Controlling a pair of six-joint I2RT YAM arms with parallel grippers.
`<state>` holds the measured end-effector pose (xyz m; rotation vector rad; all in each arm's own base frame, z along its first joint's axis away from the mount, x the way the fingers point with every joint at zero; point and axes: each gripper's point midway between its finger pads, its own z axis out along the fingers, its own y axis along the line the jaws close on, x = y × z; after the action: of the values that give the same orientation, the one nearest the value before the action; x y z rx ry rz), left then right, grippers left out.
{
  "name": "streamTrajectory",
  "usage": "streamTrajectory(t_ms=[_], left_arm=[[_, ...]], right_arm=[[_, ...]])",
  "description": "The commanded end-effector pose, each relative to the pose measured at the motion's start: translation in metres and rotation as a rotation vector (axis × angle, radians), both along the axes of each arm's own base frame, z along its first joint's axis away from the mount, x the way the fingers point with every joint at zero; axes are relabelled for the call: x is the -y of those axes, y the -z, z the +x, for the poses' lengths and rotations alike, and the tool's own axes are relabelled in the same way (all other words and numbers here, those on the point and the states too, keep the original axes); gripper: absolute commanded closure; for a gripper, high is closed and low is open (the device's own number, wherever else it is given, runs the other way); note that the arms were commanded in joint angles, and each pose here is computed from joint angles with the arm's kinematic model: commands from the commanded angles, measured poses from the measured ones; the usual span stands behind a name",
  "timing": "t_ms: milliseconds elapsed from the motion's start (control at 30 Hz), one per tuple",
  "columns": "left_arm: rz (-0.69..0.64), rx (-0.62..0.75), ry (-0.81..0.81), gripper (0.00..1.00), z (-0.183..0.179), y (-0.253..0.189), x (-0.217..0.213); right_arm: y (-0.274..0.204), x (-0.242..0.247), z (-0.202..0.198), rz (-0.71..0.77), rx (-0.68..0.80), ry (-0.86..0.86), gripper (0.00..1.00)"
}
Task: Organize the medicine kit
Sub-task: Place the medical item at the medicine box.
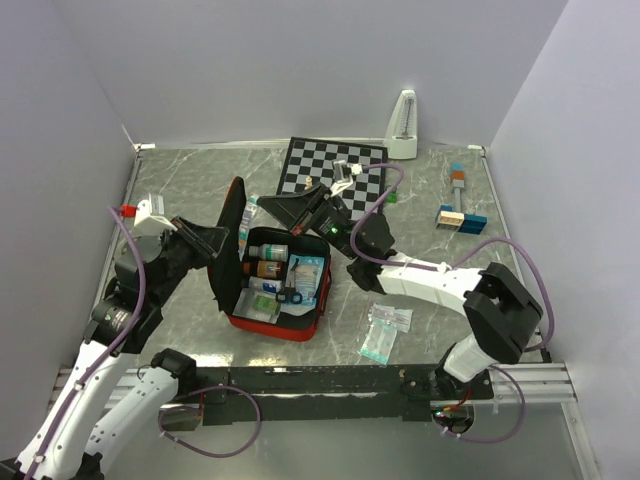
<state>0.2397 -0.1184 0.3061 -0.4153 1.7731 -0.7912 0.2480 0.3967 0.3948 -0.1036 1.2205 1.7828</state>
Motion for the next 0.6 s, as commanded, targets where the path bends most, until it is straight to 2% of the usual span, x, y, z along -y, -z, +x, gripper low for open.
streamTrajectory(t_ms=[0,167,567], left_arm=[[-0.048,0.014,0.044,0.99,-0.008,-0.015,0.007],[-0.042,0.015,0.030,0.99,-0.009,-0.014,0.004],[-0.042,0.017,0.019,0.99,-0.011,-0.015,0.001]], right_arm=[[-0.036,-0.002,-0.007,0.132,0.063,-0.026,1.00],[-0.032,-0.008,-0.002,0.171,0.034,-0.040,1.00],[0.002,-0.032,0.008,0.110,-0.050,-0.033,1.00]])
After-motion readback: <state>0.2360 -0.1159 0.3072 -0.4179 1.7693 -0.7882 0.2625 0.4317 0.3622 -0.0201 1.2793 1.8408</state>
